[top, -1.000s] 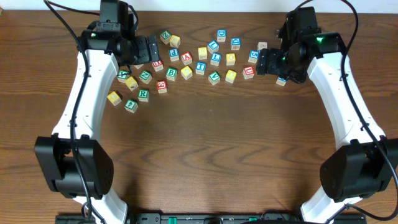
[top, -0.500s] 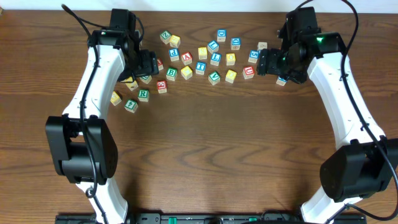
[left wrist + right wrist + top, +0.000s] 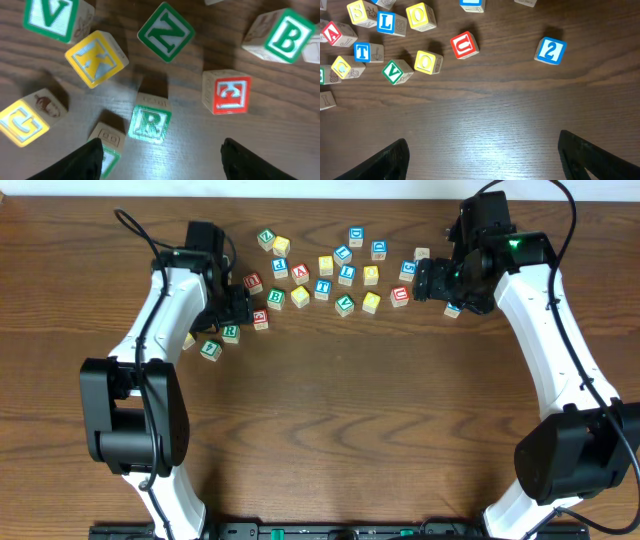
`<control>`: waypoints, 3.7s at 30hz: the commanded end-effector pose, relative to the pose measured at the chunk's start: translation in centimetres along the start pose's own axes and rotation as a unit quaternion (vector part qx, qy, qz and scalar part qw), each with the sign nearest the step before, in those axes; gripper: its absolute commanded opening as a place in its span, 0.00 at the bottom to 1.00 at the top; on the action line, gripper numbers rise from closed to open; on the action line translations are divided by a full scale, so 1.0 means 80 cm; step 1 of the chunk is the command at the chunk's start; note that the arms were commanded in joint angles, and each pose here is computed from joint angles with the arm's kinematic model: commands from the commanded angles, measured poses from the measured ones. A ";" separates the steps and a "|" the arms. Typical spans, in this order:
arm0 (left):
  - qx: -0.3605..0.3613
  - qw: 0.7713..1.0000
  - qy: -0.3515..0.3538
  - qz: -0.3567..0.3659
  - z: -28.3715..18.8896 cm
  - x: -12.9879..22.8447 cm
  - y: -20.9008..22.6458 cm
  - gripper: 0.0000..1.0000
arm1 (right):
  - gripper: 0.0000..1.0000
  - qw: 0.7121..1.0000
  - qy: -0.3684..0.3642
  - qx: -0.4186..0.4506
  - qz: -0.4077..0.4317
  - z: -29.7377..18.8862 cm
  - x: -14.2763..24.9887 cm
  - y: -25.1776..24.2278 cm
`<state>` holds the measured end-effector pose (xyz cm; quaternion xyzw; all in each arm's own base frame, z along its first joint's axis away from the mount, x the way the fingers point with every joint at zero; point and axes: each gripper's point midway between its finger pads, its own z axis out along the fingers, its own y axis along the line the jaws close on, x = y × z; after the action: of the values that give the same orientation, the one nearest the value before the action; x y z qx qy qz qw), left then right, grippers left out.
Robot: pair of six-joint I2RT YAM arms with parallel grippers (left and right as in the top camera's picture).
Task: Spell out ROBOT
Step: 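Lower the left gripper onto the green R block and grasp it, then carry the R block with the left gripper to the open table center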
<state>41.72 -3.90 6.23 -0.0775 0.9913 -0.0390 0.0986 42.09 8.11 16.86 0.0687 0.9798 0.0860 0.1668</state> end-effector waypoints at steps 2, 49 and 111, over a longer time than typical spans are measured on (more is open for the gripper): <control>-0.006 1.000 -0.004 0.005 0.017 0.003 0.006 0.70 | 0.89 1.000 -0.009 0.004 -0.001 -0.005 -0.007 -0.001; -0.025 0.999 -0.028 0.010 0.065 0.006 0.016 0.35 | 0.91 1.000 -0.013 0.016 -0.001 -0.005 -0.009 -0.006; 0.032 0.993 -0.044 0.105 0.070 0.069 -0.178 0.31 | 0.93 1.000 -0.008 0.020 -0.006 -0.005 -0.005 -0.008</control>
<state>39.70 -19.26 2.57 0.0216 0.9844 -0.0692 0.1606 42.00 7.58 16.76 0.0696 0.9810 0.0703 0.1666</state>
